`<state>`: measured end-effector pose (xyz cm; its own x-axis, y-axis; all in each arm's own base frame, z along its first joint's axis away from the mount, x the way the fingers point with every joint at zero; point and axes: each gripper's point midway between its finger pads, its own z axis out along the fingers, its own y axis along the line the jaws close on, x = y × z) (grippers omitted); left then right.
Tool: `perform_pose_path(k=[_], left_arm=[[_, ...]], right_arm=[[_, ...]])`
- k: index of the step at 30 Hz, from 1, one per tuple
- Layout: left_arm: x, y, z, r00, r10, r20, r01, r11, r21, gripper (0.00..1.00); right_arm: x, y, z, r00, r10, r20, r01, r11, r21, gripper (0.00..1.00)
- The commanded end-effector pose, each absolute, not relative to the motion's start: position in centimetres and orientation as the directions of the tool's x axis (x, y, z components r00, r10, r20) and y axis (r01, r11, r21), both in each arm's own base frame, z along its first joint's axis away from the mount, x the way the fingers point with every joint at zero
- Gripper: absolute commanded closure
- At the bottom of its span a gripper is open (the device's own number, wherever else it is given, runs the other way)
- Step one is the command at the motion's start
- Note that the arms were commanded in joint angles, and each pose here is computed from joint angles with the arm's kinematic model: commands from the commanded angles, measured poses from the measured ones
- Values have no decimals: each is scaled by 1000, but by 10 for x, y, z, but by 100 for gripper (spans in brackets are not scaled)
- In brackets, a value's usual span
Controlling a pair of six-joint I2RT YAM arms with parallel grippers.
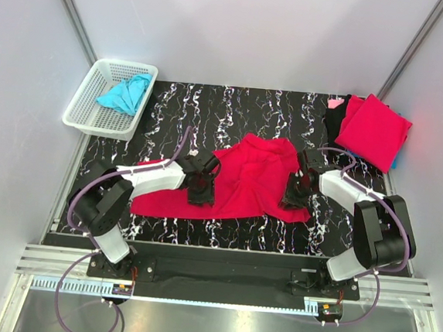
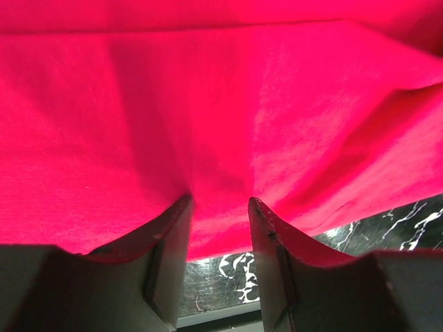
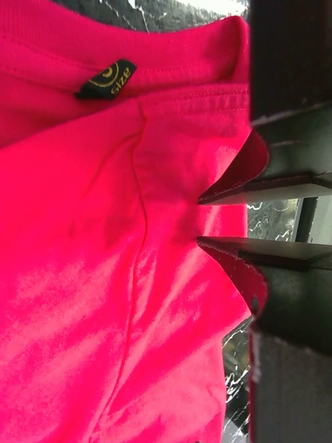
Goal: Fold and stack the t-shirts
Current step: Fold the tshirt
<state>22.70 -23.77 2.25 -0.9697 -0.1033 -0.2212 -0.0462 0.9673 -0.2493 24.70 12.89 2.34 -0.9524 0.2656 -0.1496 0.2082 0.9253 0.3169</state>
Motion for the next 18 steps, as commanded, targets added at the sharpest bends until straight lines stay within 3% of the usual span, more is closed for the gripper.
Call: perform_pose_path(k=[1, 13, 18], left_arm=[[237, -266, 30, -963, -128, -237, -30, 925, -379, 56], [221, -206, -3, -955, -209, -212, -192, 976, -98, 56], [211, -179, 8, -939, -240, -245, -244, 970, -16, 56]], right_arm=[[255, 121, 30, -934, 293, -206, 228, 930, 288, 67], [212, 79, -1, -869, 472, -149, 470, 881, 53, 70], [208, 63, 12, -820, 536, -203, 548, 836, -6, 72]])
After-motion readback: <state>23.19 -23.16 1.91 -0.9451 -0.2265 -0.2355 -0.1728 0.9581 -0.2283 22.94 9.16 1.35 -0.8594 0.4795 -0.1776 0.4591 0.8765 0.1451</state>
